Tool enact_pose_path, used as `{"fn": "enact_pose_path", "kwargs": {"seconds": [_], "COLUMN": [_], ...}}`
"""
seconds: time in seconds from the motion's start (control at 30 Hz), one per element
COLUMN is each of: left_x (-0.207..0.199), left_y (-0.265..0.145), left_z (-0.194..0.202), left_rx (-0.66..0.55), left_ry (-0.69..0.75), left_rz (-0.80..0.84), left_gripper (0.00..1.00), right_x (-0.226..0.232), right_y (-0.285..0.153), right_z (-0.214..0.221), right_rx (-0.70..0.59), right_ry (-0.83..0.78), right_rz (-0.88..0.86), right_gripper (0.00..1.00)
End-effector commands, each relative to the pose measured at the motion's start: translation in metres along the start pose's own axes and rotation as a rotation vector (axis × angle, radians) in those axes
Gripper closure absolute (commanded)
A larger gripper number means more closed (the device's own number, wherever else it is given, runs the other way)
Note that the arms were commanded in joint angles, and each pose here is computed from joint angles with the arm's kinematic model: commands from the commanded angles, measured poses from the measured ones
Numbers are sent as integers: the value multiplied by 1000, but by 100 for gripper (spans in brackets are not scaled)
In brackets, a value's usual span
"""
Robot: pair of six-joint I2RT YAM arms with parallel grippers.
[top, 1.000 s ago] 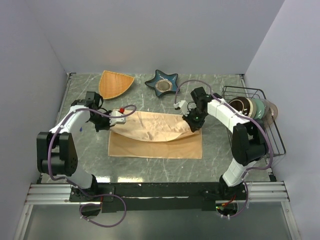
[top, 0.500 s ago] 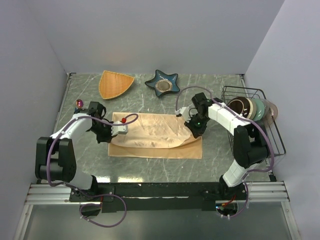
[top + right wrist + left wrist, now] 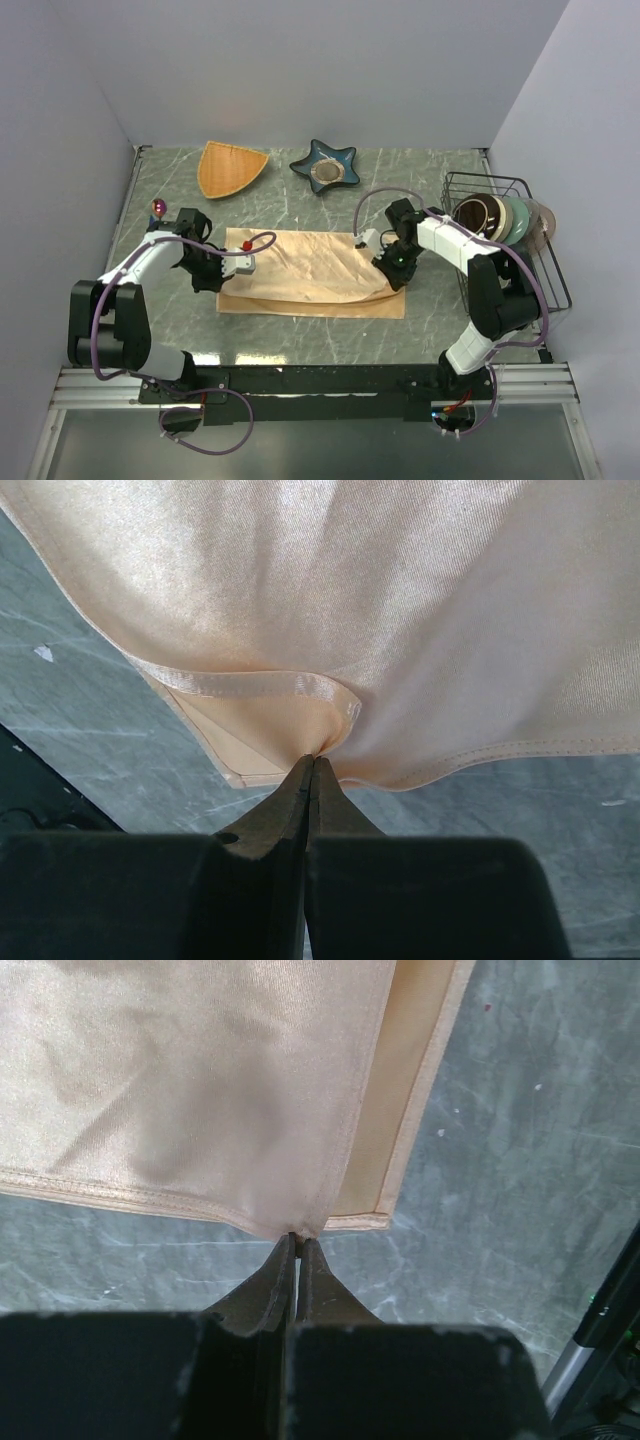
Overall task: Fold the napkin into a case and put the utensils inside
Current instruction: Fold and flatten the napkin at the center of the board.
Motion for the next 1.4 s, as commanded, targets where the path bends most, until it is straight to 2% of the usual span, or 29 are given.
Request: {"fn": "enact_pose_path", "kwargs": {"seconds": [0.0, 0.27, 0.33, 0.43, 0.47, 0.53, 0.57, 0.6, 0.63, 0.67, 0.7, 0.77, 0.8, 0.97, 1.17, 1.37], "left_x": [-11, -19, -22, -25, -26, -27, -27, -27, -27, -26, -28, -29, -31, -31, -16, -14], "left_y": [-2, 6, 8, 8, 7, 8, 8, 7, 8, 7, 6, 3, 1, -11, -10, 3], "left_z": [-5, -7, -6, -5, -4, -2, -2, -1, 0, 0, 1, -1, -2, -11, -18, -14], "left_rx": [-28, -16, -8, 4, 7, 19, 22, 28, 39, 41, 44, 38, 35, 0, -33, -38], "left_ry": [9, -4, -6, -14, -12, -14, -17, -21, -25, -32, -35, -23, -19, -3, -60, -80], "left_rz": [22, 46, 55, 57, 58, 55, 53, 51, 51, 46, 56, 53, 55, 15, -55, -38], "left_gripper": [99, 99, 99, 99, 99, 99, 99, 99, 98, 89, 86, 79, 71, 55, 51, 45], "right_x": [1, -4, -6, -6, -6, -4, -3, -1, 0, 1, 4, 4, 7, 7, 5, -8], "right_y": [-6, 0, 0, -3, -5, -8, -13, -16, -20, -26, -29, -38, -41, -59, -53, -33], "right_z": [1, -1, -4, -5, -6, -4, -5, -3, -4, -6, -5, -10, -8, -18, -31, -41], "right_rx": [-27, -20, -24, -24, -27, -21, -30, -24, -33, -52, -47, -73, -68, -121, -144, -138], "right_ry": [-29, -16, -14, -15, -18, -22, -24, -23, -24, -26, -17, -4, 12, 71, 210, 312], "right_rz": [29, 36, 45, 48, 50, 46, 53, 46, 47, 48, 38, 34, 13, -34, -67, -63], "right_gripper": [100, 100, 94, 83, 73, 61, 49, 47, 44, 42, 39, 39, 39, 38, 40, 39]}}
Point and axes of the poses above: each gripper's point midway between its finger pads, its own y axis out along the fingers, its own x axis along the line the jaws close on, z = x × y, the point moved 5 cm from there along -y, back along the fingers, and after that the axes turned 4 degrees about y, right-handed, at the moved point
